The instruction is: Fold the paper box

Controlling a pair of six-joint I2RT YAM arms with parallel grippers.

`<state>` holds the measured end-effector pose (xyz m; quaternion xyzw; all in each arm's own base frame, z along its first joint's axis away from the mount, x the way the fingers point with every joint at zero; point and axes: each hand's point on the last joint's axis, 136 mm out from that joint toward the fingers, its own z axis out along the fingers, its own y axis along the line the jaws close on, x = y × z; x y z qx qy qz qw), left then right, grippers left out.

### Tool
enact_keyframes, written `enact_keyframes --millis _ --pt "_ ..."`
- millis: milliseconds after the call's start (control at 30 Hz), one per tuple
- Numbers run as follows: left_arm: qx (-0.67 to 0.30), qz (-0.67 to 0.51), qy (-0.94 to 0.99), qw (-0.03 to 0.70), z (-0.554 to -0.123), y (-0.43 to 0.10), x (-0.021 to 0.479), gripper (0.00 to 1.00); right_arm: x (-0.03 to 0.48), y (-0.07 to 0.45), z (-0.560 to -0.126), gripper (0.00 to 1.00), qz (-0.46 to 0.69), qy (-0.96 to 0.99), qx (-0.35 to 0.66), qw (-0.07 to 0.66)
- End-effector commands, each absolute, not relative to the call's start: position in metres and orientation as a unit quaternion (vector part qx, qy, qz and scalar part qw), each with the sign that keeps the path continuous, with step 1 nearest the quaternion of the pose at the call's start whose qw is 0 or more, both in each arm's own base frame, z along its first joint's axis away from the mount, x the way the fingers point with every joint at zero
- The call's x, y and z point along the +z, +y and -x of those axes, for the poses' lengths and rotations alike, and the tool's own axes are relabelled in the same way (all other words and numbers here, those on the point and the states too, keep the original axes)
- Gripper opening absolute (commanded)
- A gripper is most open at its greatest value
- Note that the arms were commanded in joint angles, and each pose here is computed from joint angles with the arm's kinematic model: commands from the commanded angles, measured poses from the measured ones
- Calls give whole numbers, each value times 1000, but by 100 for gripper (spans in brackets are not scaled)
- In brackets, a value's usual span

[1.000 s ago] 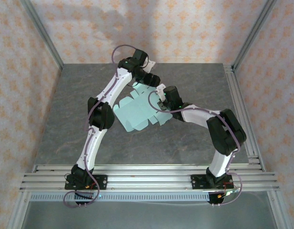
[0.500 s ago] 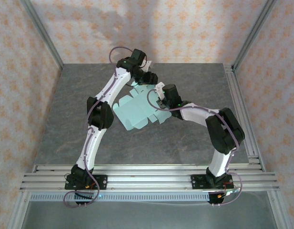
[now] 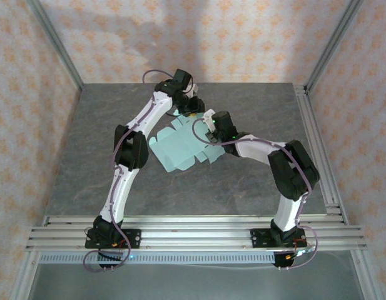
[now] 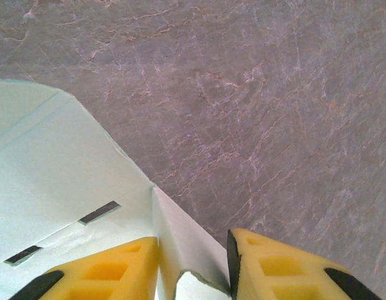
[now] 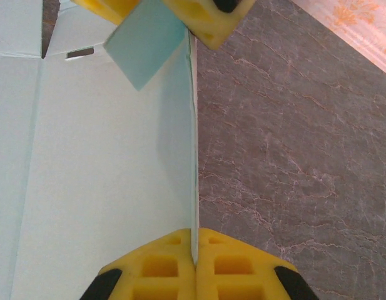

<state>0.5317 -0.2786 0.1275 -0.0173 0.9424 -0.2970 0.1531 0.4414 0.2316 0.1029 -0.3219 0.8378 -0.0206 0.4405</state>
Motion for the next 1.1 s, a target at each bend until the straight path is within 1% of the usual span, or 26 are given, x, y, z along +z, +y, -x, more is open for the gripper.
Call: enact_keyframes --millis 0,67,200,300,400,433,467,533,567,633,700,867,1067 --pt "-329 8 929 168 -524 -290 166 30 120 240 -451 0 320 826 -23 464" --pt "-331 10 929 169 -524 -290 166 28 120 240 -451 0 320 826 -24 464" --pt "-335 8 927 167 -523 -292 168 17 120 240 -450 0 320 827 -26 462" --pt "-336 9 927 166 -523 -292 168 14 120 239 -450 0 320 827 -26 462" --pt "-335 8 928 165 -522 -292 167 14 119 239 -449 0 319 828 -26 461" --pt "-335 8 927 165 -522 -292 167 15 119 239 -450 0 318 828 -27 462" --pt "-336 7 927 164 -522 -292 167 18 119 239 -450 0 318 828 -26 462" --pt "-334 7 928 164 -521 -291 166 31 119 239 -449 0 317 828 -27 462" --pt "-335 7 928 164 -521 -291 167 35 118 239 -450 0 317 828 -28 461" --pt "-336 6 928 163 -520 -291 167 39 118 238 -450 0 316 828 -29 461" --pt "-339 6 926 164 -520 -293 169 39 119 237 -450 0 314 829 -31 462" --pt "-349 7 923 162 -518 -295 171 34 118 238 -451 0 310 830 -30 462" --pt "-352 11 923 157 -515 -296 171 23 119 237 -452 0 309 831 -32 462"
